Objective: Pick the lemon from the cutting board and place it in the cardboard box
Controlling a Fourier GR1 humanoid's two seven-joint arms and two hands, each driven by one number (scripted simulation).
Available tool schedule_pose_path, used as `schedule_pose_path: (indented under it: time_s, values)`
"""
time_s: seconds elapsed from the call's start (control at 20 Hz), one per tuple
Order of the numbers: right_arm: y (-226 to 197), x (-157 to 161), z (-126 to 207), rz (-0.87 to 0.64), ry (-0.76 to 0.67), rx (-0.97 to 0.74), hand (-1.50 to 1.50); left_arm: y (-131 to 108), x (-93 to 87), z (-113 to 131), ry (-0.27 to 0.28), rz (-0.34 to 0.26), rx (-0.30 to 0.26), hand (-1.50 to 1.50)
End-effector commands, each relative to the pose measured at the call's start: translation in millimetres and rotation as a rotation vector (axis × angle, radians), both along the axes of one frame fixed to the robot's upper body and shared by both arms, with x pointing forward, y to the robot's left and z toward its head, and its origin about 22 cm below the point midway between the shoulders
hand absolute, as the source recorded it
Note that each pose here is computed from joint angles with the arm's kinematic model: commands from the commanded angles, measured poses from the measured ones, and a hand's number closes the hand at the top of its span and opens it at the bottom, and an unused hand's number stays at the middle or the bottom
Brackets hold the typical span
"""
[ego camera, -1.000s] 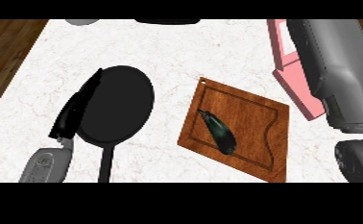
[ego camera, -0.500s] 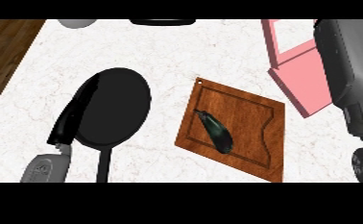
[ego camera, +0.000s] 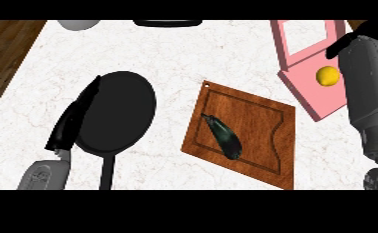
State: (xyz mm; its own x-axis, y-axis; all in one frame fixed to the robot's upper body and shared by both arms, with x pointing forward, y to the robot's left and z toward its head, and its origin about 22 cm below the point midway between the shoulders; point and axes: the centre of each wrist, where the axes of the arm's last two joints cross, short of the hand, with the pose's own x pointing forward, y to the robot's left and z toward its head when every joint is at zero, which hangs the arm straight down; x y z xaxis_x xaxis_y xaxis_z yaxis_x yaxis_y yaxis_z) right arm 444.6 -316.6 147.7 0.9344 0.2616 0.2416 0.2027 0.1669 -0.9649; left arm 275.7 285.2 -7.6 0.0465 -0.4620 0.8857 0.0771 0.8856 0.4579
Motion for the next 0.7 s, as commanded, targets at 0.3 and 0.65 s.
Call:
schedule_pose_path:
  time_s: [0.3, 0.65]
  values:
    - [-7, -17, 0, -0.013, -0.629, -0.120, -1.50, -12, 0.3, -6, 0.006, 0.008, -0.019, 0.00]
    - [-22, -36, -24, -0.120, -0.868, -0.064, -1.50, 2, 3.2, -5, 0.008, 0.016, -0.005, 0.00]
